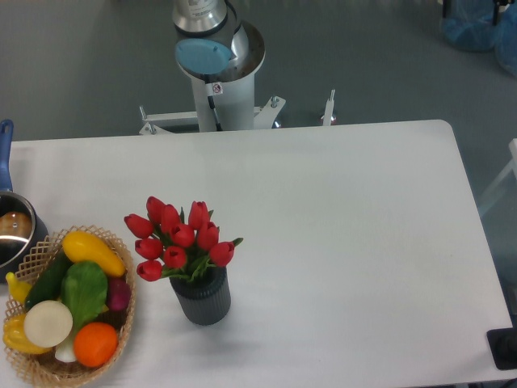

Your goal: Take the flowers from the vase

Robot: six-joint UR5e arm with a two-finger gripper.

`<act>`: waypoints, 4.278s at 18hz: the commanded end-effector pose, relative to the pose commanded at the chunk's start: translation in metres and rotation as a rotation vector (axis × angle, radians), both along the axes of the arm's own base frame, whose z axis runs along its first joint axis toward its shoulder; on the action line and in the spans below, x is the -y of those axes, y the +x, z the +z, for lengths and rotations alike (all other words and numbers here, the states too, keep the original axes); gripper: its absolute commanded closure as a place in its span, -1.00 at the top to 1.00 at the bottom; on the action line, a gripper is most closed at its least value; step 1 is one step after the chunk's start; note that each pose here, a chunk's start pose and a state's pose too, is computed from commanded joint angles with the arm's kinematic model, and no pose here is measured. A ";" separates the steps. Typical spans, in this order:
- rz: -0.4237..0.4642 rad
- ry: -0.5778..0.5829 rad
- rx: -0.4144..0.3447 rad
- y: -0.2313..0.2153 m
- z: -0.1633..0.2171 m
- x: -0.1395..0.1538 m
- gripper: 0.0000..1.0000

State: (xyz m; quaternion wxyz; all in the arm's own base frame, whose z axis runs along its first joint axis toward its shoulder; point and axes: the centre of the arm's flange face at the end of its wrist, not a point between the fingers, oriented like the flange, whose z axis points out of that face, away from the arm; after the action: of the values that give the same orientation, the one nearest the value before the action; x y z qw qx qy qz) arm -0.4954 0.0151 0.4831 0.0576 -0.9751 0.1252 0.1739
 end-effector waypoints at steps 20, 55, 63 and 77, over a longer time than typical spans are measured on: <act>0.073 0.203 0.044 0.005 -0.024 -0.042 1.00; -0.046 0.483 0.494 0.097 -0.102 -0.307 1.00; -0.151 0.473 0.475 0.111 -0.131 -0.353 1.00; -0.291 0.692 0.559 0.134 -0.151 -0.426 1.00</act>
State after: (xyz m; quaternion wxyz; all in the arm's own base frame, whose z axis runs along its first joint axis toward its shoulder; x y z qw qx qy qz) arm -0.3618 0.4413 0.3326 0.4346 -0.8804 0.1749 -0.0737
